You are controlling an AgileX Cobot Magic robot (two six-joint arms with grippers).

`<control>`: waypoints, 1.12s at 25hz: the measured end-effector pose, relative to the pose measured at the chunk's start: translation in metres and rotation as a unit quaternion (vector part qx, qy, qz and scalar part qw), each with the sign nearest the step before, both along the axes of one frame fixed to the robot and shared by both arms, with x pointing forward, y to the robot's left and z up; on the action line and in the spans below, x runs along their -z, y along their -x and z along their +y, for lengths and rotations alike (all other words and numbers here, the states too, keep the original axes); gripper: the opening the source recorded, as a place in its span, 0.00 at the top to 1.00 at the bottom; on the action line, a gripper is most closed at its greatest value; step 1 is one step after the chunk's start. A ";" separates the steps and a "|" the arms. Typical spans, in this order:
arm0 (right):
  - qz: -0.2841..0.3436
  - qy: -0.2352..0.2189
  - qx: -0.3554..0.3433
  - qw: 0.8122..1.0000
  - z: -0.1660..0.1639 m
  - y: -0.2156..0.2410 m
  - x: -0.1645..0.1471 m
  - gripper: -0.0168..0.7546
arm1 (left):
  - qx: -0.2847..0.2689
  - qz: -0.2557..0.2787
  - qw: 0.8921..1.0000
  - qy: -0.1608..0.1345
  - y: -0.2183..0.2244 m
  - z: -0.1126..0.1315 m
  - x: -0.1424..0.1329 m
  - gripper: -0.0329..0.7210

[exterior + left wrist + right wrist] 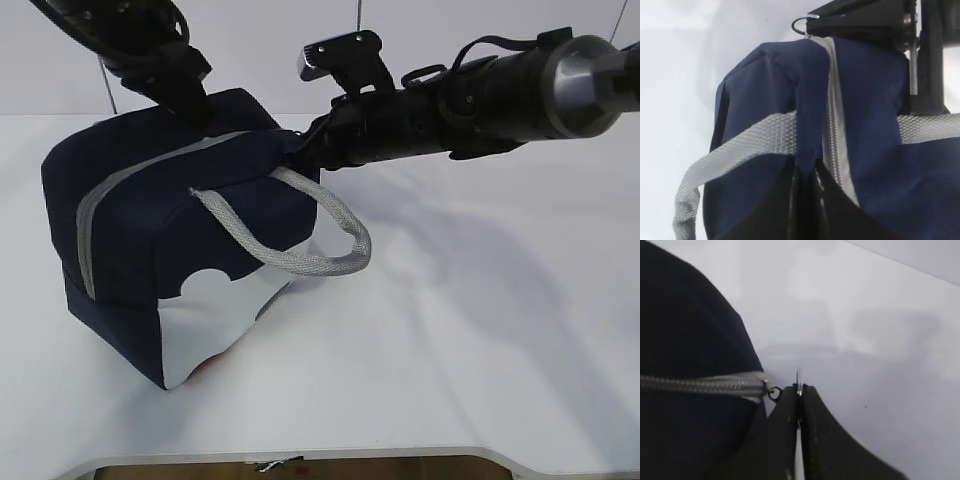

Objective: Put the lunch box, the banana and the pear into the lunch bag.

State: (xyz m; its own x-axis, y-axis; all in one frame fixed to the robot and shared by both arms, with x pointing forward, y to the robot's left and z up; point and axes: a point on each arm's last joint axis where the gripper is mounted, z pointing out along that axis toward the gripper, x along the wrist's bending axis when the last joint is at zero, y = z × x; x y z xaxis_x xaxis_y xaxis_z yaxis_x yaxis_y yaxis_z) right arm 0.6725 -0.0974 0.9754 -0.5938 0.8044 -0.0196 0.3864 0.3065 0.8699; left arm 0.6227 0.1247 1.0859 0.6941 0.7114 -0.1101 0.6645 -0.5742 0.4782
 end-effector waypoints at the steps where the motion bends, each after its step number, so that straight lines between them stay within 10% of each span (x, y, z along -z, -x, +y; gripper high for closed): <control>1: -0.003 0.005 -0.001 1.000 0.000 0.000 -0.001 0.96 | 0.000 0.000 1.000 0.001 0.000 0.000 0.000 0.95; 7: -0.026 0.027 -0.016 0.999 -0.002 0.002 -0.011 0.84 | 0.000 0.002 1.000 0.007 0.002 0.000 -0.003 0.94; 15: -0.056 0.038 -0.025 0.997 -0.006 0.007 -0.034 0.40 | 0.001 0.010 1.000 0.011 0.003 -0.001 -0.003 0.80; 21: -0.106 0.041 -0.052 0.992 -0.008 0.021 -0.076 0.36 | 0.002 0.014 1.000 0.015 0.006 0.000 -0.007 0.58; 28: -0.147 0.019 -0.066 0.987 -0.013 0.039 -0.121 0.36 | -0.004 0.004 1.000 0.004 0.020 0.008 -0.034 0.54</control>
State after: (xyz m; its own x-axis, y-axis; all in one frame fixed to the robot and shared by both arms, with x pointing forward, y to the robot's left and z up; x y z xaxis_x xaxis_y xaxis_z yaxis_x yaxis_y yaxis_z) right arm 0.6332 -0.1101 1.0963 -0.6572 0.7160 -0.2354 0.0734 0.3716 0.9255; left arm 0.6024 0.1328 1.1196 0.6869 0.7163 -0.1224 0.6735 -0.5642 0.4775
